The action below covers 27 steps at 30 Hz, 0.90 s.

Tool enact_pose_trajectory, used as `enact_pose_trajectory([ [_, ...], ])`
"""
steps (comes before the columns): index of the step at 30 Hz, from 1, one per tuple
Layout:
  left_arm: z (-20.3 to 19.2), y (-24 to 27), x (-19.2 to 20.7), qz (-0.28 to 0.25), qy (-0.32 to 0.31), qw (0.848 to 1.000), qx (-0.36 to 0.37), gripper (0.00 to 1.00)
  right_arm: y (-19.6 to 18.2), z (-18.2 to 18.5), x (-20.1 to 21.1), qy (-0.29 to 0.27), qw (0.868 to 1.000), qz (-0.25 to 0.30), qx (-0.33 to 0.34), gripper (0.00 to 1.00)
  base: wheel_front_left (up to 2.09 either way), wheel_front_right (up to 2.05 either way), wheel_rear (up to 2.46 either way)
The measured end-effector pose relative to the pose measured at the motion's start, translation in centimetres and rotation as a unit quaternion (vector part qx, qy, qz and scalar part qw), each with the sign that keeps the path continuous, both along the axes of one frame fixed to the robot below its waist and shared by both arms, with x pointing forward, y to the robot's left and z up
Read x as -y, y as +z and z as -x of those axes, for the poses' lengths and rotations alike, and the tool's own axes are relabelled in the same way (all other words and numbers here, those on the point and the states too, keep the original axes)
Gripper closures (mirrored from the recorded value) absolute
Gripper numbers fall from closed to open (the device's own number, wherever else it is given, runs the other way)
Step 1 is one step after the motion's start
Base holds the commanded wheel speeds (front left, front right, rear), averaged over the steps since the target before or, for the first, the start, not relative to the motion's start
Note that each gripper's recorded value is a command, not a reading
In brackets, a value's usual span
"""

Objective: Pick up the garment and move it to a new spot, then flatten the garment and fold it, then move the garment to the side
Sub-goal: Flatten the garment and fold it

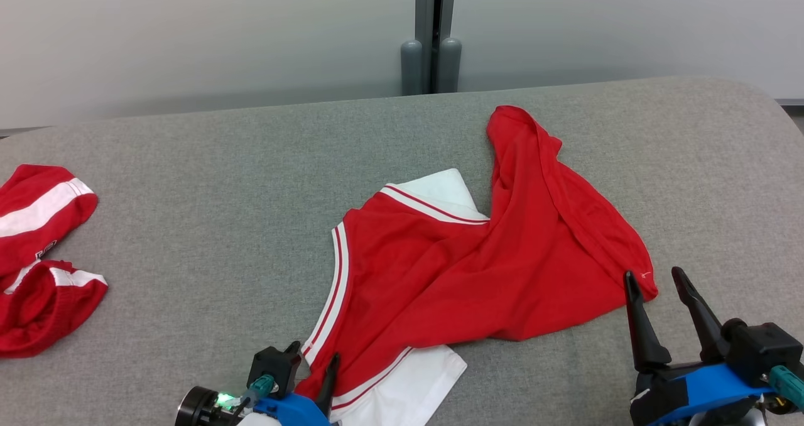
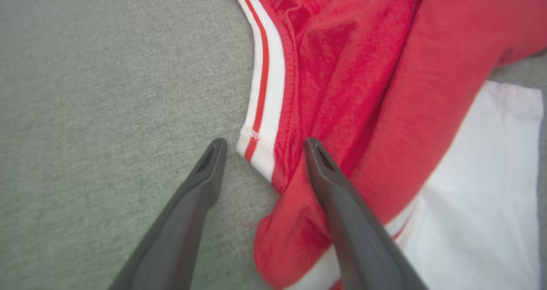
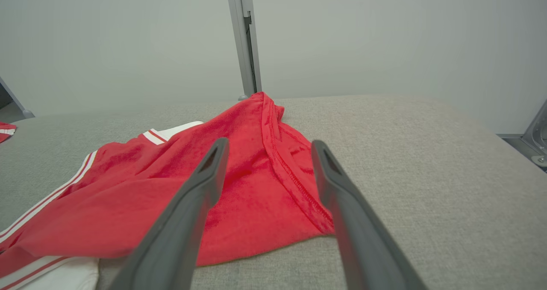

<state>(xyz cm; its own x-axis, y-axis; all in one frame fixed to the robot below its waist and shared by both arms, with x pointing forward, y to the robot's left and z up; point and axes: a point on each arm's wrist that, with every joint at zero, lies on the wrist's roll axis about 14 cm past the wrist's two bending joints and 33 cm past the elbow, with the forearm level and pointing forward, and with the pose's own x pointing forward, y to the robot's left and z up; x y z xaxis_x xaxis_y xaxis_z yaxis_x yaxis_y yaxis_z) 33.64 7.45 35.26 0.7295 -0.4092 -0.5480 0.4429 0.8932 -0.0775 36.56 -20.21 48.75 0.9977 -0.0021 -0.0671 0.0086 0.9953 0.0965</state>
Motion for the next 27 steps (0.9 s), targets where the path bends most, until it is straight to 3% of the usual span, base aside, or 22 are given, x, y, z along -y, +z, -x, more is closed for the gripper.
enact_pose_trajectory([
  [3, -0.2, 0.2, 0.9, 0.007, -0.012, 1.0, 0.01, 0.0, 0.1, -0.1, -0.1, 0.0, 1.0, -0.003, 0.004, 0.0, 0.0, 0.0, 0.0],
  [4, -0.1, 0.2, 1.1, 0.009, -0.016, 1.0, 0.013, 0.23, 0.2, -0.1, -0.1, 0.0, 1.0, -0.003, 0.005, 0.0, 0.0, 0.0, 0.0],
  [5, 0.0, 0.2, 1.5, 0.01, -0.021, 1.0, 0.013, 0.57, 0.1, -0.1, -0.1, 0.001, 1.0, -0.004, 0.005, 0.0, 0.0, 0.0, 0.0],
  [6, 0.0, 0.2, 1.5, 0.01, -0.021, 1.0, 0.013, 1.0, 0.1, -0.1, -0.1, 0.001, 1.0, -0.004, 0.005, 0.0, 0.0, 0.0, 0.0],
  [13, -1.0, 1.1, 2.3, 0.032, -0.015, 0.999, 0.037, 1.0, 0.2, -0.2, -0.3, 0.004, 1.0, -0.004, 0.008, 0.0, 0.0, 0.0, 0.0],
  [17, -5.0, 3.8, -1.7, 0.029, 0.048, 0.993, 0.101, 1.0, 0.1, -0.4, -0.4, 0.005, 1.0, -0.004, 0.008, 0.0, 0.0, 0.0, 0.0],
  [27, -10.3, 6.3, -7.5, -0.006, 0.101, 0.984, 0.146, 1.0, -1.1, -0.6, 0.5, -0.008, 1.0, 0.002, -0.011, 0.0, 0.0, 0.0, 0.0],
])
